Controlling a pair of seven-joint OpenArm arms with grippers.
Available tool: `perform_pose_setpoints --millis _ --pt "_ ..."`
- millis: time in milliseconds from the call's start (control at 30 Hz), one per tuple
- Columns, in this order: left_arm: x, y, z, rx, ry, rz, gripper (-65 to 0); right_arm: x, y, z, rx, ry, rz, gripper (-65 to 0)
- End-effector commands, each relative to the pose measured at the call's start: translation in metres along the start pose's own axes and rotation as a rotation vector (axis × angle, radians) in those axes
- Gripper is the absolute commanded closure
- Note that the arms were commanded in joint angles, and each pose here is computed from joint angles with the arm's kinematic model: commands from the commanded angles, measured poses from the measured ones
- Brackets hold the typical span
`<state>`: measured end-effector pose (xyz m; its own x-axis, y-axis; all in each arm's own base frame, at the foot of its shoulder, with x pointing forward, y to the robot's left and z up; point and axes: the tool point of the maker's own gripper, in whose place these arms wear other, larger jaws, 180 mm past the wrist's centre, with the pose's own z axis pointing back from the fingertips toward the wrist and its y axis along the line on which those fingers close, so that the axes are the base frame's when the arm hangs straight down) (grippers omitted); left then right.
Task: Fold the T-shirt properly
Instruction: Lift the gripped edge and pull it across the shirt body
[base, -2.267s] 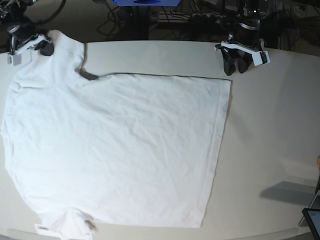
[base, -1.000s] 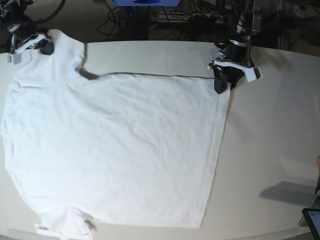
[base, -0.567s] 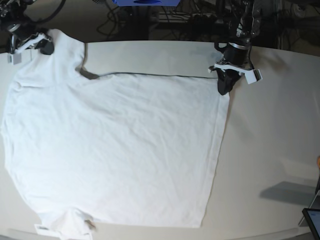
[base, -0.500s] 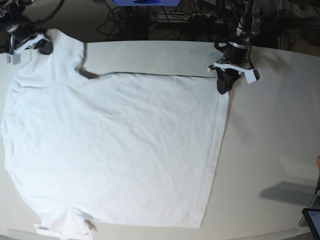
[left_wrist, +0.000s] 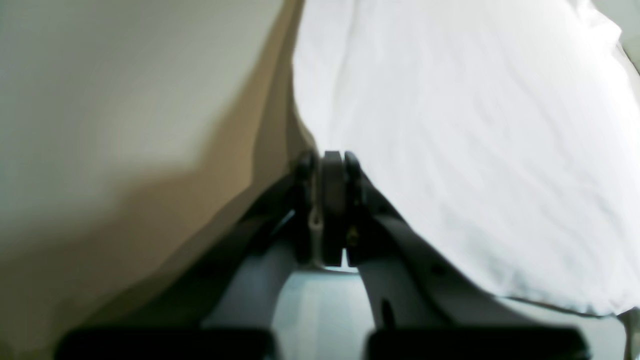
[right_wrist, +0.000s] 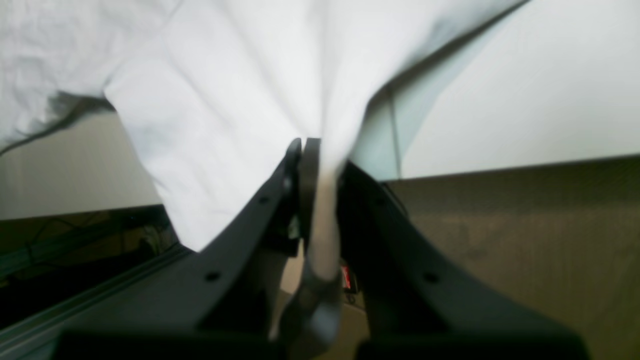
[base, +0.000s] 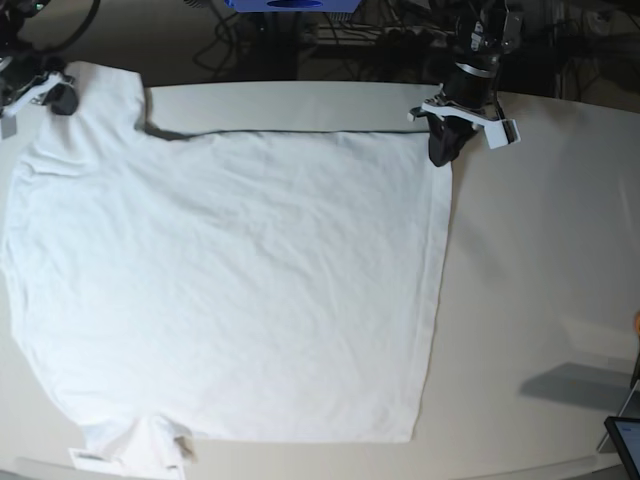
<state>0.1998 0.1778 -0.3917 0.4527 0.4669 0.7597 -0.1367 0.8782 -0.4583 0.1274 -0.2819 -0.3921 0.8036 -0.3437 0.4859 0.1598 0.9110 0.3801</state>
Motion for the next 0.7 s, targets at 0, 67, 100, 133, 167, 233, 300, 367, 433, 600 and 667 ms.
perform_pose_setpoints --millis 0,67,100,133,167,233,300,367,433,600,667 --pt "0.014 -0.008 0.002 -0.029 -0.043 -0.011 0.0 0.021 0.001 0.008 0.014 -0.059 0.036 0.0" --pt "0.021 -0.014 0.003 -0.045 -0.06 -0.013 0.0 0.033 0.003 0.013 0.042 -0.093 0.051 0.0" --pt "0.023 -0.016 0.003 -0.05 -0.065 -0.014 0.0 0.038 0.004 0.015 0.048 -0.104 0.06 0.0" --pt "0.024 -0.018 0.003 -0.055 -0.068 -0.015 0.0 0.042 0.003 0.017 0.051 -0.112 0.068 0.0" --pt "0.026 -0.02 0.003 -0.059 -0.072 -0.015 0.0 0.049 0.004 0.019 0.053 -0.124 0.084 0.0" --pt "0.028 -0.022 0.003 -0.064 -0.078 -0.016 0.0 0.057 0.002 0.021 0.048 -0.134 0.102 0.0" --pt "0.031 -0.024 0.003 -0.069 -0.084 -0.017 0.0 0.063 0.003 0.02 0.052 -0.148 0.109 0.0" --pt "0.033 -0.026 0.003 -0.074 -0.09 -0.018 0.0 0.074 0.003 0.022 0.049 -0.164 0.13 0.0" --pt "0.036 -0.029 0.003 -0.081 -0.1 -0.019 0.0 0.083 0.01 0.017 0.069 -0.159 0.165 0.0" --pt "0.04 -0.028 0.003 -0.069 -0.114 -0.017 0.0 0.101 0.024 0.009 0.106 -0.165 0.224 0.0" --pt "0.041 -0.02 0.002 -0.027 -0.117 -0.013 0.0 0.108 0.028 0.007 0.117 -0.18 0.229 0.0"
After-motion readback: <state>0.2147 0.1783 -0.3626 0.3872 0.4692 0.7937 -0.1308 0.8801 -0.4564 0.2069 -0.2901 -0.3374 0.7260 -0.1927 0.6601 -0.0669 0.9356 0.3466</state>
